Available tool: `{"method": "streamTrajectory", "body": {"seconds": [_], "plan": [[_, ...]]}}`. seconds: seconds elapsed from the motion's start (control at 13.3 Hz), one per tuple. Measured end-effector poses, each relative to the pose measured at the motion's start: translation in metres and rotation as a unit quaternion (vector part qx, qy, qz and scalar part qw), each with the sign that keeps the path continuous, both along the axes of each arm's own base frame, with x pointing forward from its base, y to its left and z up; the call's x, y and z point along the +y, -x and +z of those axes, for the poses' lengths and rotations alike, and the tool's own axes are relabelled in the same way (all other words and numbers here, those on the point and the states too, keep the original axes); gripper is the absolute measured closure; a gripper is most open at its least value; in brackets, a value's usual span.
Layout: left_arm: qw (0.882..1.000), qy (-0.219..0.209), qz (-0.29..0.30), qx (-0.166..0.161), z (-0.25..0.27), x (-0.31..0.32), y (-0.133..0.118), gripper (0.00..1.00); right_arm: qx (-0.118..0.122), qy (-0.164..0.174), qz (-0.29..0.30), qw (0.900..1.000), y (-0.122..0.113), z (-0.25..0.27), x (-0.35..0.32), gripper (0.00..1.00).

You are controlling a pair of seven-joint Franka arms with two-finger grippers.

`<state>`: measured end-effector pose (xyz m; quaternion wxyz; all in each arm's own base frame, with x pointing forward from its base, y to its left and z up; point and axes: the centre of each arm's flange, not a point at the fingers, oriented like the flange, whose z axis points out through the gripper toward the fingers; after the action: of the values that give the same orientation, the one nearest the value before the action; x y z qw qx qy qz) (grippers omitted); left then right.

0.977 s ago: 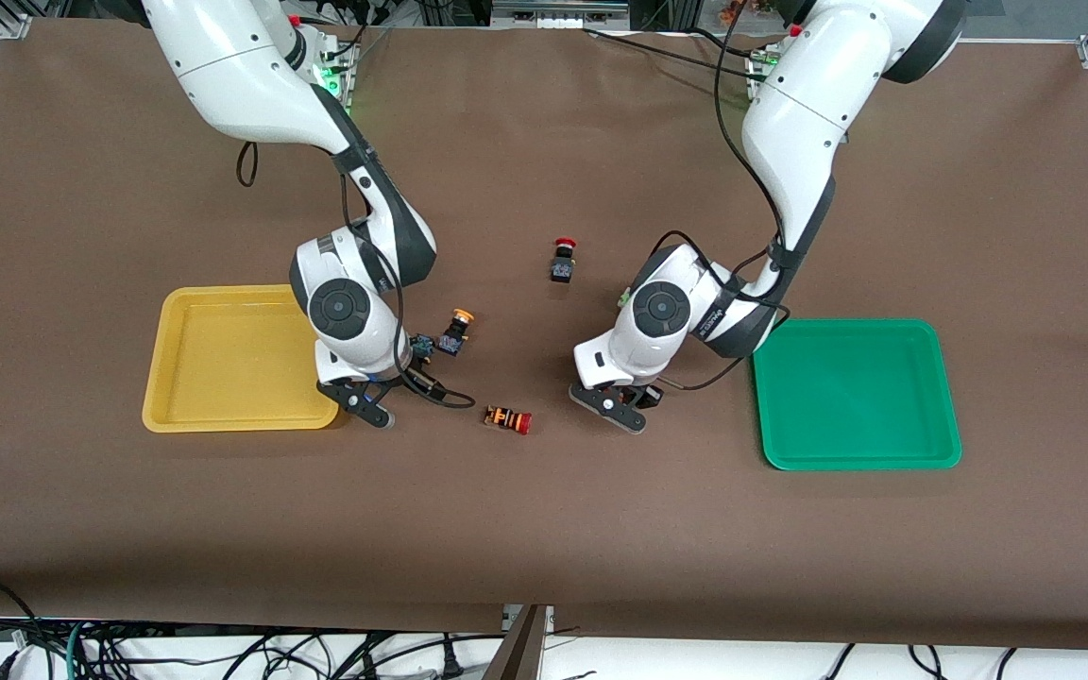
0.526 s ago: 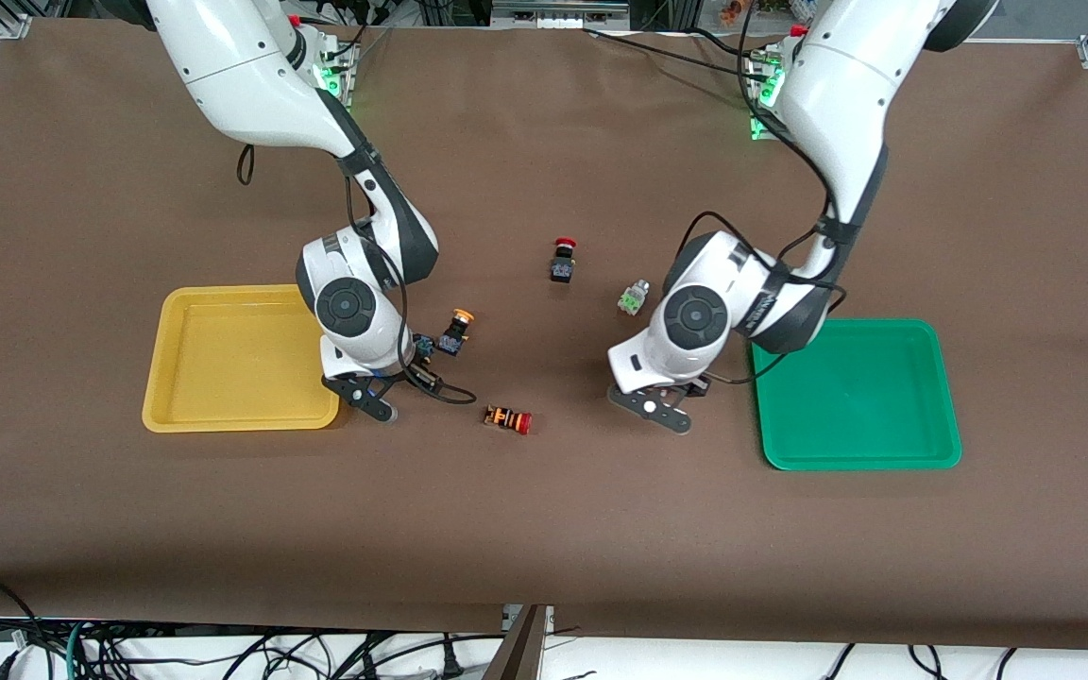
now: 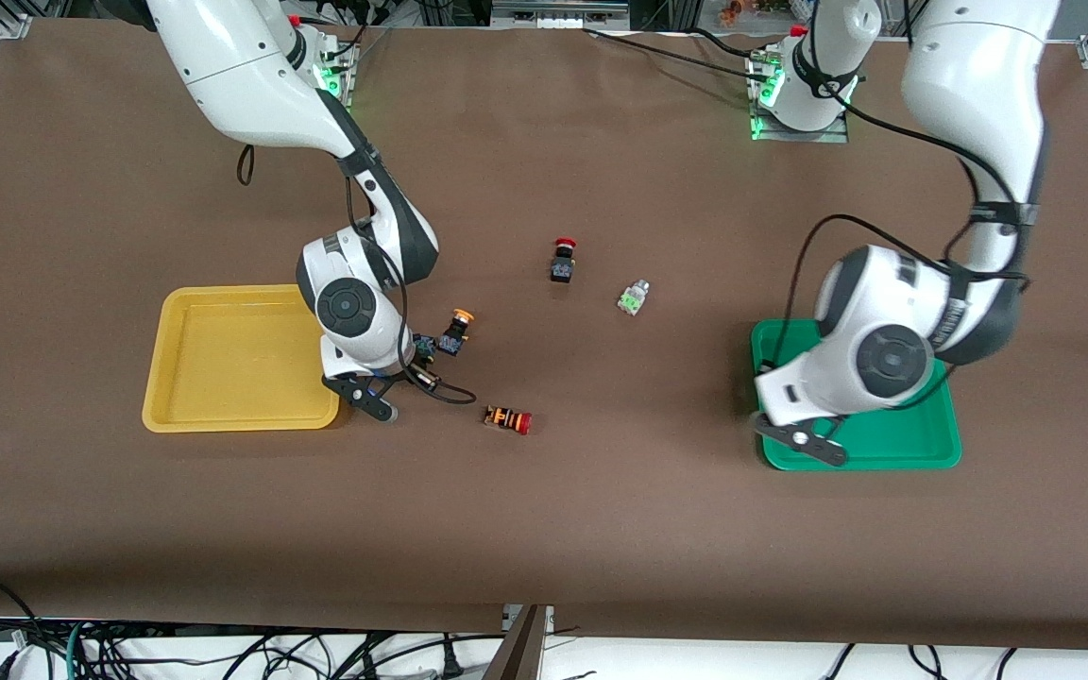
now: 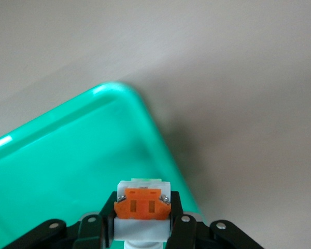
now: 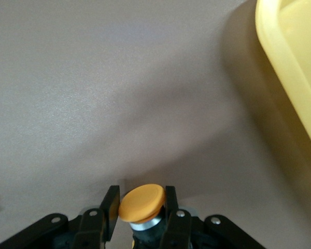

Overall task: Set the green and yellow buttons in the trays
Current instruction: 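Place the orange-topped button in the green tray while the right gripper fills the yellow tray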

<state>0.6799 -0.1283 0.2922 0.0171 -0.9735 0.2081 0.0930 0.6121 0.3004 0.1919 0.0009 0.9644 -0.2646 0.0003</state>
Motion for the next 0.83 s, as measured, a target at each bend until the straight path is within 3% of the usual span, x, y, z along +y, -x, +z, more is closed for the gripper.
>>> {"method": "streamTrajectory", "body": {"seconds": [0.23, 0.53, 0.6, 0.83], "plan": [[0.999, -0.001, 0.000, 0.041, -0.054, 0.013, 0.012, 0.58, -0.005, -0.001, 0.003, 1.000, -0.003, 0.002, -0.001, 0.60], [0.999, 0.002, -0.002, 0.051, -0.085, 0.009, 0.019, 0.58, -0.016, 0.000, 0.038, 0.999, -0.022, 0.025, -0.014, 0.60], [0.999, 0.002, -0.002, 0.051, -0.084, 0.010, 0.019, 0.53, -0.010, 0.004, 0.060, 0.998, -0.031, 0.035, -0.028, 0.60], [0.999, 0.001, -0.002, 0.047, -0.067, 0.009, 0.017, 0.23, 0.003, 0.010, 0.139, 0.990, -0.064, 0.068, -0.110, 0.60]]}}
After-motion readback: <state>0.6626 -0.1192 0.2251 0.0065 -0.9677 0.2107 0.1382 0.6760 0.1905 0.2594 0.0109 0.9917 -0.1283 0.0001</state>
